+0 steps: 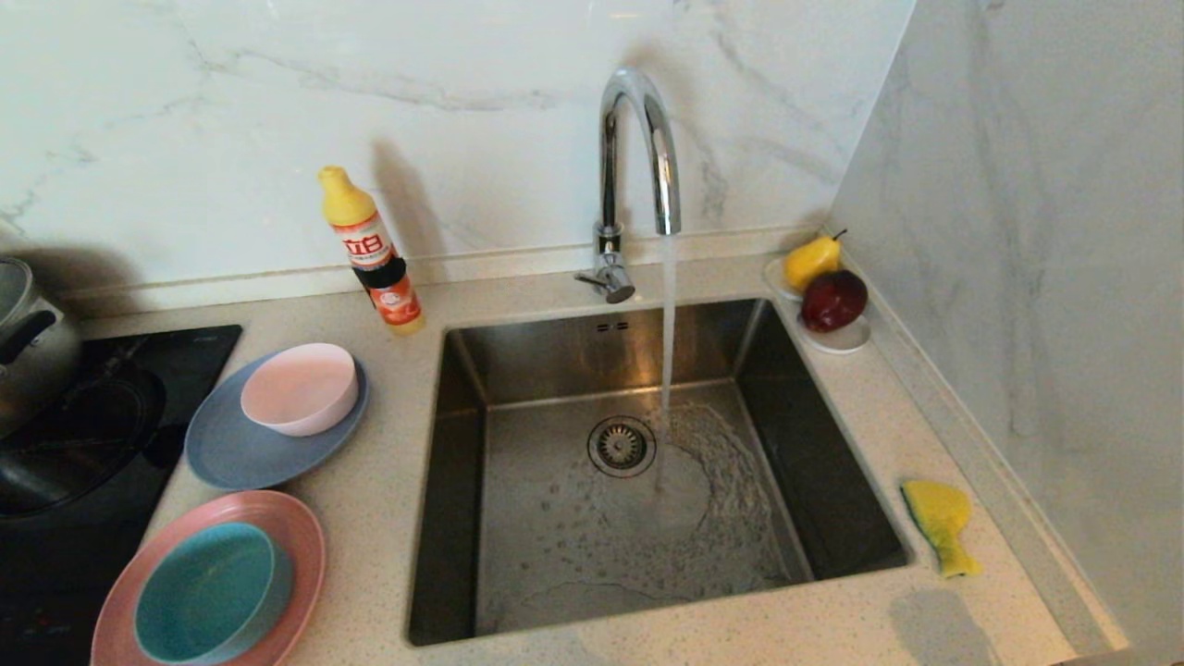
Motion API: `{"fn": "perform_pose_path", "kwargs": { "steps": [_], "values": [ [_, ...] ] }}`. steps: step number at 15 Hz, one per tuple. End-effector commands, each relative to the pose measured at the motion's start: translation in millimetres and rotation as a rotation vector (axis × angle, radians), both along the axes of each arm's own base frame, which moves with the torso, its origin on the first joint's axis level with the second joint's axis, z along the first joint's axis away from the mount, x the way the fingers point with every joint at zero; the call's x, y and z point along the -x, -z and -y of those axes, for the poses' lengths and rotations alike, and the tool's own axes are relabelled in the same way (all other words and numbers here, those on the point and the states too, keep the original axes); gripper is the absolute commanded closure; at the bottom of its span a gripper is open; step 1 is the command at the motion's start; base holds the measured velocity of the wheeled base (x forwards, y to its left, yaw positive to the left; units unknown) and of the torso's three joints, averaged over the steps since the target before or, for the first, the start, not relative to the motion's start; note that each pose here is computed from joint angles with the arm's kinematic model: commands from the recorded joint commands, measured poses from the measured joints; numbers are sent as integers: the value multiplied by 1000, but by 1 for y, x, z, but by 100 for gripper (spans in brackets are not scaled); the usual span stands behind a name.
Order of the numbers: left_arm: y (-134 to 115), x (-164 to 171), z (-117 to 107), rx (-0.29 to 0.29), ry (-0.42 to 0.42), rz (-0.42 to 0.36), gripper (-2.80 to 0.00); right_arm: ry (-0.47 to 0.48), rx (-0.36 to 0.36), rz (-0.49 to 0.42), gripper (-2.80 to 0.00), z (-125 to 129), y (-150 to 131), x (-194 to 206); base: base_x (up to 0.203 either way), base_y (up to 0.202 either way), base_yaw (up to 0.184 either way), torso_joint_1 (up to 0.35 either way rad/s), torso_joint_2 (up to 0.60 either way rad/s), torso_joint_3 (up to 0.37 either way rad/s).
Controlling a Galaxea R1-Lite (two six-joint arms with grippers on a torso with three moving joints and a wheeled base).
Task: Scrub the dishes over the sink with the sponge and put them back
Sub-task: Pick up a bowl and the sponge
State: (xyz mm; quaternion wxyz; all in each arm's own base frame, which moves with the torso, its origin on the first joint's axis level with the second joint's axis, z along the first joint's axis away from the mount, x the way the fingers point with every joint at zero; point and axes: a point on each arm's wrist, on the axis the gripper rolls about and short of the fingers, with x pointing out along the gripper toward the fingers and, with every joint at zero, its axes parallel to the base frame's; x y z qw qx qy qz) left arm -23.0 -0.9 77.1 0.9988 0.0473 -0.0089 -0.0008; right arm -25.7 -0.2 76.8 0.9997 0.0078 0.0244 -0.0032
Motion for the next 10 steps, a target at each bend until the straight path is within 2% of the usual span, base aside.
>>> {"fn": "perform_pose_path", "kwargs": {
  "steps": [1,10],
  "values": [
    [4,-1,0,1,1,-19,0,-1,2,12,0,0,0,-1,0,0,0,0,0,0],
    [4,-1,0,3,-2,-19,0,-30,133,15,0,-1,0,-1,0,0,0,0,0,0]
  ]
}}
